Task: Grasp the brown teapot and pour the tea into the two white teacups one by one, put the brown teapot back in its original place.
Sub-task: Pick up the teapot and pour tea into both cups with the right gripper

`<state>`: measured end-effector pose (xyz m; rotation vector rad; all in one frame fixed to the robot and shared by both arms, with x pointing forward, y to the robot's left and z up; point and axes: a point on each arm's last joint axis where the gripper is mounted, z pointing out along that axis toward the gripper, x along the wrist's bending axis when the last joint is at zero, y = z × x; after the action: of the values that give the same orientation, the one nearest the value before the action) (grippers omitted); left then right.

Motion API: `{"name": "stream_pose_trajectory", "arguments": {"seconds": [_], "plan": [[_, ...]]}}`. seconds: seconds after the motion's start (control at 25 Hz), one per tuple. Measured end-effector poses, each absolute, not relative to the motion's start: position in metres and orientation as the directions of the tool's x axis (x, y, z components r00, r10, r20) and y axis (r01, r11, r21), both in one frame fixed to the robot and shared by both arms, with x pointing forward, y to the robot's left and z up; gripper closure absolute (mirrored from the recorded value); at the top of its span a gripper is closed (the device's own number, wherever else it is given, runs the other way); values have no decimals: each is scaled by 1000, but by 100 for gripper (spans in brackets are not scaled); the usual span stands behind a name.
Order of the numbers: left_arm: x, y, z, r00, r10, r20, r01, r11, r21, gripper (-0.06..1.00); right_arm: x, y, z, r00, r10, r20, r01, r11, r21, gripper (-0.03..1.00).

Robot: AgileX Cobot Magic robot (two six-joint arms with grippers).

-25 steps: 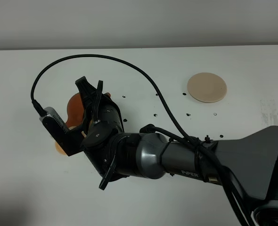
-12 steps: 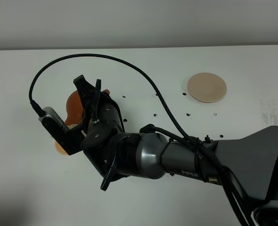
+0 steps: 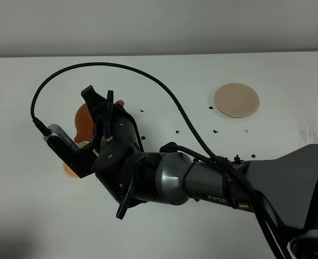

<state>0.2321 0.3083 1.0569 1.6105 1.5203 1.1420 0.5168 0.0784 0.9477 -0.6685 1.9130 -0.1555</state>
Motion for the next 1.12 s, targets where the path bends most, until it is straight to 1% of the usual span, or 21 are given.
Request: {"name": "stream_pose_trajectory", "arguments": {"seconds": [1.12], "plan": [[232, 308, 1057, -46, 986, 163, 431, -128, 893, 44, 519, 80, 950, -237, -544, -805, -393, 811, -433, 88]]}}
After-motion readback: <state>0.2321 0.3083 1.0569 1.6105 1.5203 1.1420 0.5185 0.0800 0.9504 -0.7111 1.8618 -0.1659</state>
